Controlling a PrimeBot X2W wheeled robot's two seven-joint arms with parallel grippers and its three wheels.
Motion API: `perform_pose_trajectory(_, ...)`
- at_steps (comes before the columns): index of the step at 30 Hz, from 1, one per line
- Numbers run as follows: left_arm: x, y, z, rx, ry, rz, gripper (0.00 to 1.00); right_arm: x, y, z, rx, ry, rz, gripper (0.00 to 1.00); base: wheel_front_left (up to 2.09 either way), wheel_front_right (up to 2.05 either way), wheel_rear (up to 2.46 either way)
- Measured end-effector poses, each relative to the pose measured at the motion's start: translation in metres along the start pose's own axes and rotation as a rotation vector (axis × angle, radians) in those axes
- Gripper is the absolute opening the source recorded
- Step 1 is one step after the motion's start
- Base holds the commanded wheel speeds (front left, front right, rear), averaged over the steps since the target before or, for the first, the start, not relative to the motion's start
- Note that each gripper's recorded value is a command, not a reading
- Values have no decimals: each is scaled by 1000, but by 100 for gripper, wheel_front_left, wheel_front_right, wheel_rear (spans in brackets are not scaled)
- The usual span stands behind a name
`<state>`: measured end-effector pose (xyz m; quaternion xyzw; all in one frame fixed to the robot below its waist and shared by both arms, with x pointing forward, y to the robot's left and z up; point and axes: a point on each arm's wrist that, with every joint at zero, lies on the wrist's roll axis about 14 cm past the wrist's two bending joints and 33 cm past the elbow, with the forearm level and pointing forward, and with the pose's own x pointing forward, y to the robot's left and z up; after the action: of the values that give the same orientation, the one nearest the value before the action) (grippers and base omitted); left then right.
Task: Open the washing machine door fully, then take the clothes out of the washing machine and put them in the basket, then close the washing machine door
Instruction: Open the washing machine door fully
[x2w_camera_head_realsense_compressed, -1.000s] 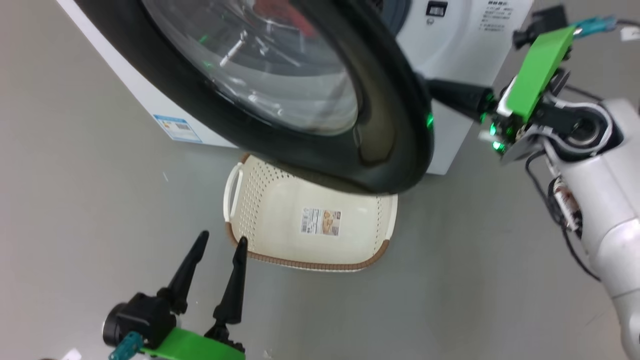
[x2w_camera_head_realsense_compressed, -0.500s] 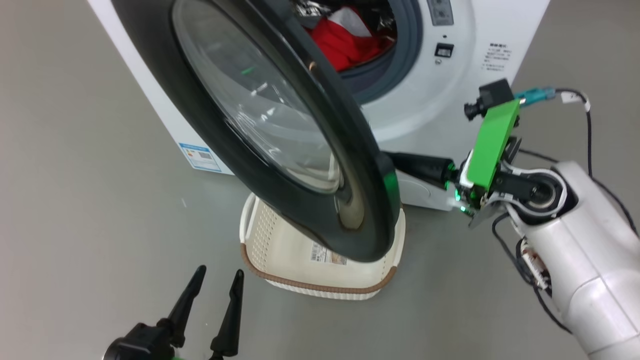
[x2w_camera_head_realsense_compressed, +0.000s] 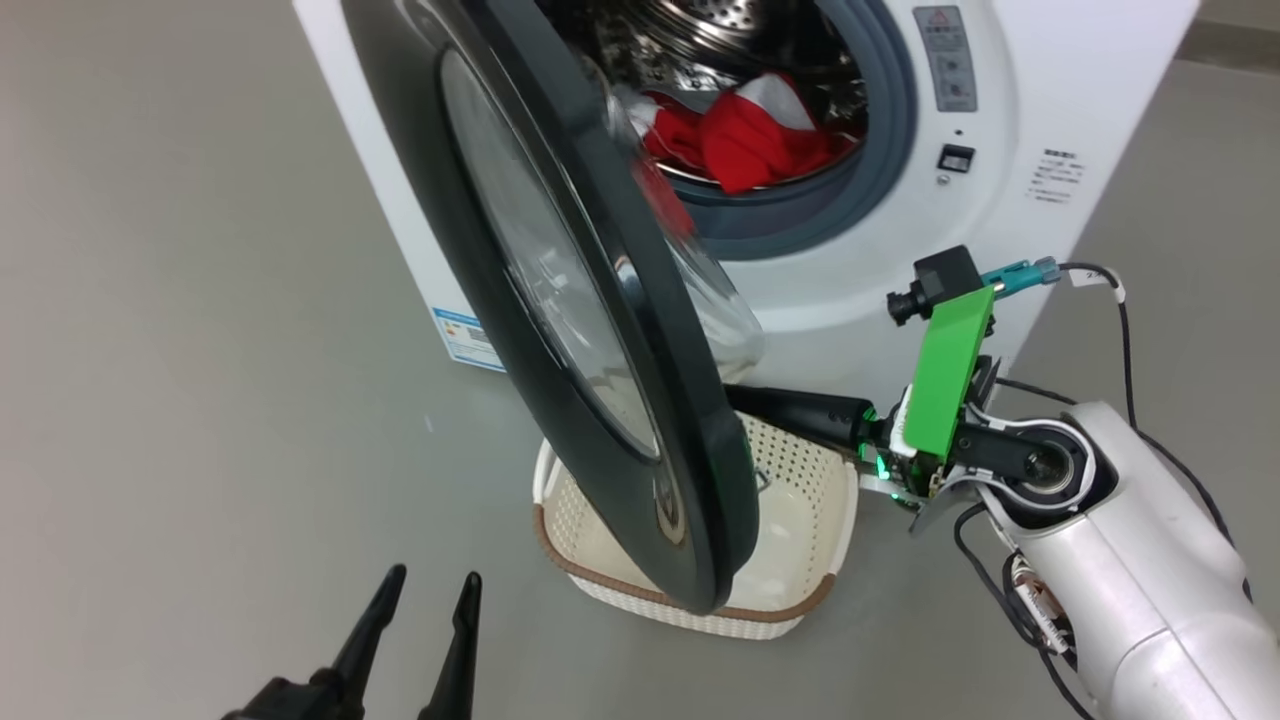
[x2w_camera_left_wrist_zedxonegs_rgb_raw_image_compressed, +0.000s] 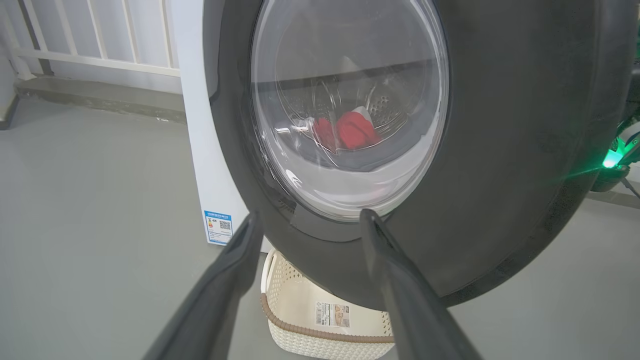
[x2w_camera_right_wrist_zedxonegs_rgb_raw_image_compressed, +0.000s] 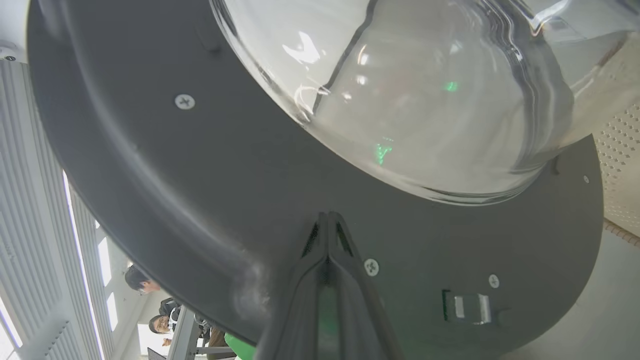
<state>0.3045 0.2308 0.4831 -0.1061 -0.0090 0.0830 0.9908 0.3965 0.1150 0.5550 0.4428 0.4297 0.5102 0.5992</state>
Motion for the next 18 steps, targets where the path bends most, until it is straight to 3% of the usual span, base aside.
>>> perform_pose_trajectory(18, -23, 26, 9, 1, -32, 93, 100, 41, 20, -48, -26, 159, 58, 0, 0, 0, 0)
